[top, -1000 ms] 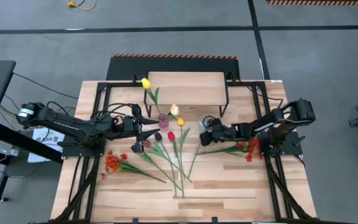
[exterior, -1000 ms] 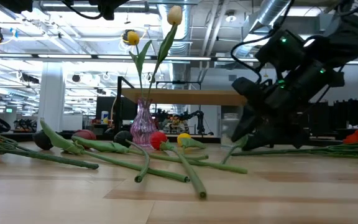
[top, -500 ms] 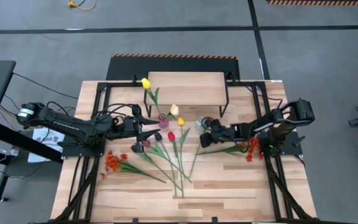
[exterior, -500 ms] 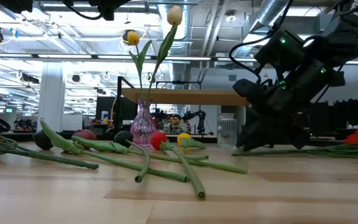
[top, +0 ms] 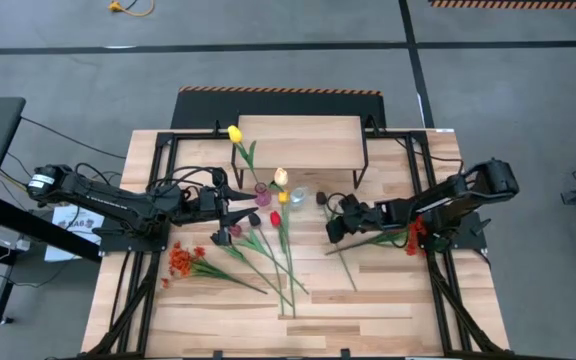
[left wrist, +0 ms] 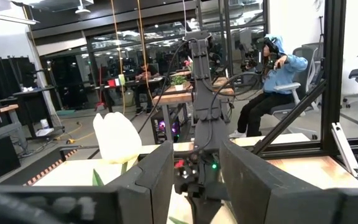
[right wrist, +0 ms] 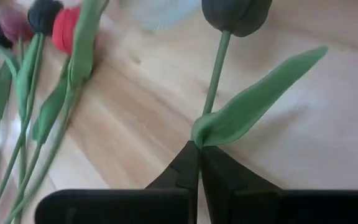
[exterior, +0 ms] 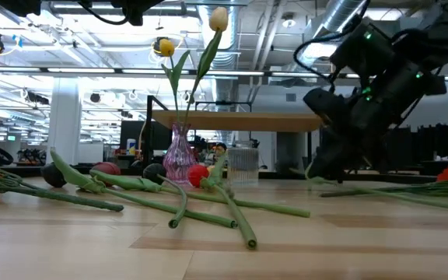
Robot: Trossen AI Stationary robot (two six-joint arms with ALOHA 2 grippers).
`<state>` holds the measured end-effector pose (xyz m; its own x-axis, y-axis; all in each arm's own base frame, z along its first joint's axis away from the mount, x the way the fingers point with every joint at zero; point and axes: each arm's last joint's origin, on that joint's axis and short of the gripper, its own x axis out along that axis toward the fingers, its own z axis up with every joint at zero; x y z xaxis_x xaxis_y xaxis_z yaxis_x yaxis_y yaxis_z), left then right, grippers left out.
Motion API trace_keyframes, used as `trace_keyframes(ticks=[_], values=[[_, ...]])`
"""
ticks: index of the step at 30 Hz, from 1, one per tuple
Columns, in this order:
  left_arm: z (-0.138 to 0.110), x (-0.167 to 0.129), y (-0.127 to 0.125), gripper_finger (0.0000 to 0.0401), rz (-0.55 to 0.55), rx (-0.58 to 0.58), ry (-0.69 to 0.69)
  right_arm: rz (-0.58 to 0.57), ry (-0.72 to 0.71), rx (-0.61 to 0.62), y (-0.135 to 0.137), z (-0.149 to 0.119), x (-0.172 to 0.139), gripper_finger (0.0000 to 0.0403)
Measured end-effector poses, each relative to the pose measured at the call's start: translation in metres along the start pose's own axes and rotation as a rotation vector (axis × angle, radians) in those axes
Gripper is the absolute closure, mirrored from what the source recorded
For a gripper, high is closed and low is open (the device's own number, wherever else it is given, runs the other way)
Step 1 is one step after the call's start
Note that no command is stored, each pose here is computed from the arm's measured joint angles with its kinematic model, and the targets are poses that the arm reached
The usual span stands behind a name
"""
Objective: Pick and place flowers into a vace then onto a shelf
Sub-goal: Put the top black tulip into the purple vase
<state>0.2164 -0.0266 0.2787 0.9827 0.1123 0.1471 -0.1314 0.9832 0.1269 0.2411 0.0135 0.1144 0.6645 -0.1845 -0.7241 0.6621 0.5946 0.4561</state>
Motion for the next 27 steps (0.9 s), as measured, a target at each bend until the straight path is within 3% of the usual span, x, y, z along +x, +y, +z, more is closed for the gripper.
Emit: trace_keyframes(ticks=[12, 20, 27], values=[[0.0, 0.0, 0.0, 0.0279, 0.0, 0.0, 0.0, 0.101, -0.265, -0.084, 0.025, 0.011, -0.048, 0.0402], [0.0, 0.0, 0.0, 0.0279, -0.007, -0.014, -0.001, 0.196, -0.517, -0.188, 0.053, -0.003, -0.088, 0.0402], [0.003, -0.001, -0.005, 0.0279, -0.189, -0.056, -0.048, 0.221, -0.711, -0.365, 0.076, -0.025, -0.115, 0.0402]])
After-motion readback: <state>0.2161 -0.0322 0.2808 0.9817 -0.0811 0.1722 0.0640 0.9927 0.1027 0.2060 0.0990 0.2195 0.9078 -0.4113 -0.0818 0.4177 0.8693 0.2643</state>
